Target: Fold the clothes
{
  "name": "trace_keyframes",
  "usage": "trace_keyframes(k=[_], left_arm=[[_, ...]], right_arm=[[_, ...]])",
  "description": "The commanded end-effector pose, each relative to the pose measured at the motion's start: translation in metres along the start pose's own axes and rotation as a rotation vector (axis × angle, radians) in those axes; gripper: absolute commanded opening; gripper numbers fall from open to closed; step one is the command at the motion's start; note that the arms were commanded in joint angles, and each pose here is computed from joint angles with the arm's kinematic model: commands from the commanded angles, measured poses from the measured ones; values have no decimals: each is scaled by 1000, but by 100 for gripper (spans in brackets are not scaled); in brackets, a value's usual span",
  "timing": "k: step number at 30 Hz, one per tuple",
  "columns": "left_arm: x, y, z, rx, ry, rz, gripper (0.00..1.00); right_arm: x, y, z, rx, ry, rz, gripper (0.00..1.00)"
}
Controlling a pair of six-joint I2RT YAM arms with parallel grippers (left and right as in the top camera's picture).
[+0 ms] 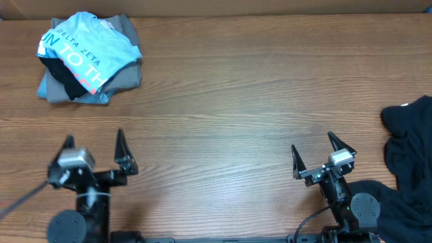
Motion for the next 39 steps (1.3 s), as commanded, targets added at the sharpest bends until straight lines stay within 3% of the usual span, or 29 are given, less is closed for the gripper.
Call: trace_keyframes(k=[1,7,16,24,39], left_arm=[[-34,1,4,13,-2,0,100],[-77,13,8,37,-8,-80,100],[-139,34,8,27,-10,-40,100],[-155,34,9,34,0,57,100],[-155,34,9,33,-1,54,100]], right_arm=[[-2,0,0,0,4,-5,100],[-2,0,0,0,4,-5,100],[-2,0,0,0,4,-5,100],[-2,0,0,0,4,-5,100],[-2,0,0,0,4,-5,100]])
Point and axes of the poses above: each gripper's point midway between its finger pads, its own y axis out along the fingers, its own z axis along the line the jaws close on, x = y × z, the point moved 7 cm from there along -y, back along the fingers, and after that the axes turned 4 degrees about y, right-handed, at the moved point
